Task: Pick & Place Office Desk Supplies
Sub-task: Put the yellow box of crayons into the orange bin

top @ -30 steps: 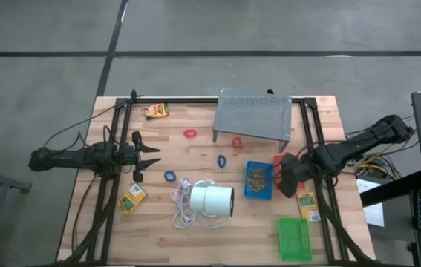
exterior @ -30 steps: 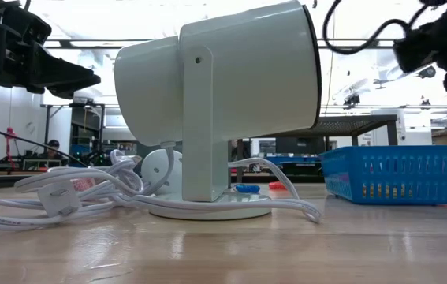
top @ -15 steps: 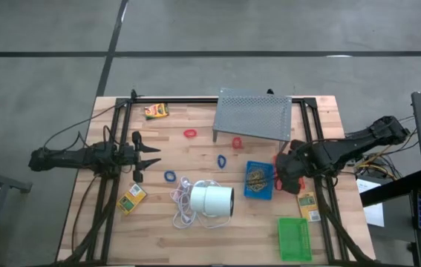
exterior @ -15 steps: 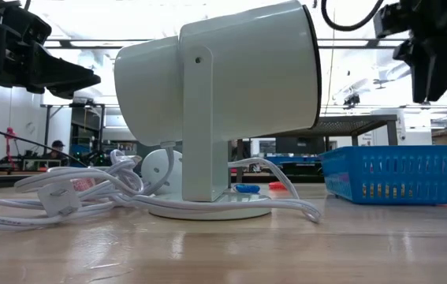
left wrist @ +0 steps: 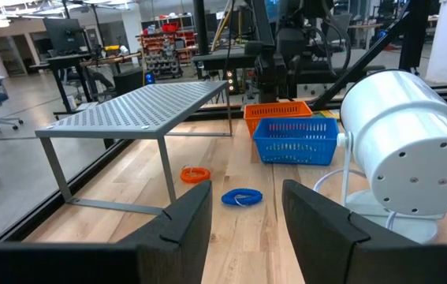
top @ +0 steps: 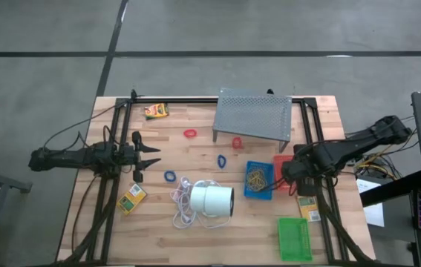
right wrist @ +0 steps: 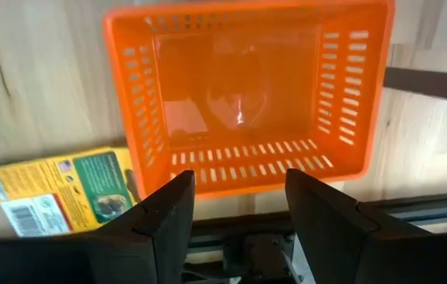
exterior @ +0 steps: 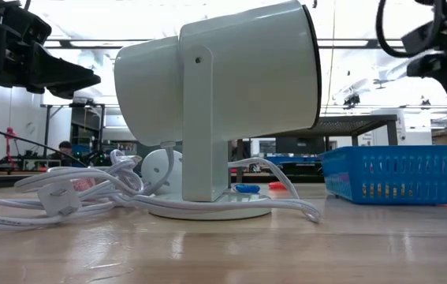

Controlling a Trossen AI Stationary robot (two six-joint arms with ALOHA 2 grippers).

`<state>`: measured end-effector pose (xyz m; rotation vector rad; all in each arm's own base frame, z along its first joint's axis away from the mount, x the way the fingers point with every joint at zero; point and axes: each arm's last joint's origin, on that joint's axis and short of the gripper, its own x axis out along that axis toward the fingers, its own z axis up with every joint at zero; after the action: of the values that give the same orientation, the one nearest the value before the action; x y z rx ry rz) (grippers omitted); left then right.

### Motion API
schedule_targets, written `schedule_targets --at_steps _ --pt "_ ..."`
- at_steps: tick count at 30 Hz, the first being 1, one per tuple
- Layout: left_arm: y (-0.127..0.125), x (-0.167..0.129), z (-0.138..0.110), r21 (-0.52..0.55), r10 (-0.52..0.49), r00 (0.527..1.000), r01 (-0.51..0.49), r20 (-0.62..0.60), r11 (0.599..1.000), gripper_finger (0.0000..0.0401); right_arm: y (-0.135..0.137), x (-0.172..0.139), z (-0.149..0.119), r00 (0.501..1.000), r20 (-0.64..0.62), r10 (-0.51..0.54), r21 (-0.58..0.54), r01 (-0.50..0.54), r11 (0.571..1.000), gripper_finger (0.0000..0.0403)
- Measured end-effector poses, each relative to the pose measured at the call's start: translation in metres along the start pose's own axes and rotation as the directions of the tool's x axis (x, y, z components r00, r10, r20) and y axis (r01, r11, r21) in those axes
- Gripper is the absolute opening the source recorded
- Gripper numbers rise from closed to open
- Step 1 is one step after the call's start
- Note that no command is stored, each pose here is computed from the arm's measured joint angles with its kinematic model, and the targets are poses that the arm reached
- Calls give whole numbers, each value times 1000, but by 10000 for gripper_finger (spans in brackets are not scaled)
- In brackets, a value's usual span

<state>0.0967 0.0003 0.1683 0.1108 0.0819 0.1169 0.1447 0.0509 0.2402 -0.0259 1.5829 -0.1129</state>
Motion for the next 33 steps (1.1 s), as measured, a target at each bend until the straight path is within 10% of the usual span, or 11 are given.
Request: schedule_targets --at_steps 33 --pt "0 0 0 0 0 1000 0 0 1000 159 -62 10 -14 899 -39 435 222 -417 881 199"
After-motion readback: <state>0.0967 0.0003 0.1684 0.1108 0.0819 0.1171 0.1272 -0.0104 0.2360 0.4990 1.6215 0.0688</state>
